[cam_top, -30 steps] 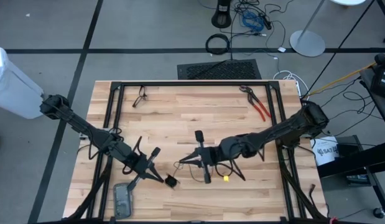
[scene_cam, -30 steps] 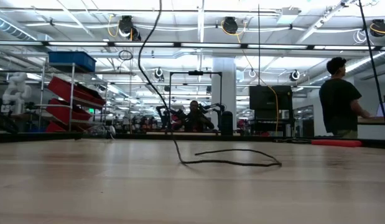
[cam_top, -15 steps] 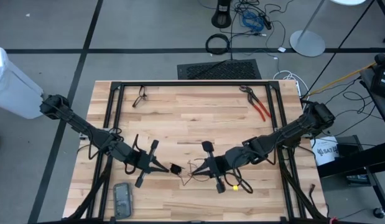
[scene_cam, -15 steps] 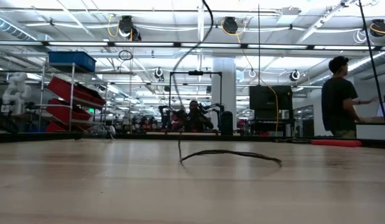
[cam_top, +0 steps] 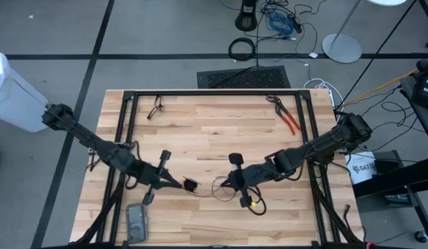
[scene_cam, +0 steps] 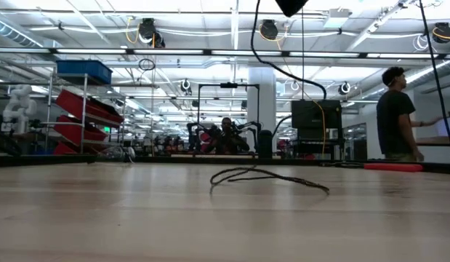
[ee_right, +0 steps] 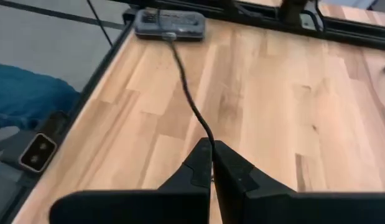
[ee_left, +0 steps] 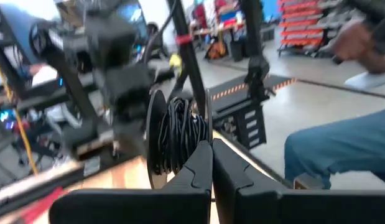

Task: Coil cords
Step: Uncoil the black cable wire from the spool

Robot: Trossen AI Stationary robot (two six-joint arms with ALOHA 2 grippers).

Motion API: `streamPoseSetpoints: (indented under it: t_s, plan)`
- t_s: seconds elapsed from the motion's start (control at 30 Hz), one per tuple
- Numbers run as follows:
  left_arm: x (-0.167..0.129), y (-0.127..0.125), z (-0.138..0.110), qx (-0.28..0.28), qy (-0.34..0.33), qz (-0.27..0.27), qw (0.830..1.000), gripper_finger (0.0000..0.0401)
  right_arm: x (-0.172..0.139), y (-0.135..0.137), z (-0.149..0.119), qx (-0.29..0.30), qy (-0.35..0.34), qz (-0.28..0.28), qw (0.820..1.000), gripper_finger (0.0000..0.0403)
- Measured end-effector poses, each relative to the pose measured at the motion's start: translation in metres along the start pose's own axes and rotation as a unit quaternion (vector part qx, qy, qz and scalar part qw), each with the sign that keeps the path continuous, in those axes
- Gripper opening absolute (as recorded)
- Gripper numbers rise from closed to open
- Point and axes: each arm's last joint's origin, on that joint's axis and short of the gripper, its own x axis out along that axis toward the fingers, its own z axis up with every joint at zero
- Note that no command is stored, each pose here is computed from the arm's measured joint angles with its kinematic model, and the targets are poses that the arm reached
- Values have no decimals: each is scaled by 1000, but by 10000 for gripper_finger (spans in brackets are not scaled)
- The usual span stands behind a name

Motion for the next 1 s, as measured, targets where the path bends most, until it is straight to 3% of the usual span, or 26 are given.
streamPoseSetpoints:
  t_s: [0.43,0.6,0.8,1.0]
  plan:
    - [-31,11,25,70,-75,9,995,0,5,-34,4,16,-9,-33,999,32]
    - [-42,15,32,80,-92,18,992,0,7,-50,5,16,-9,-5,1000,49]
    - [-44,14,29,71,-74,11,995,0,13,-58,23,5,-112,-7,994,71]
    - [-41,13,26,56,-66,5,996,0,30,-51,39,-20,-242,34,969,89]
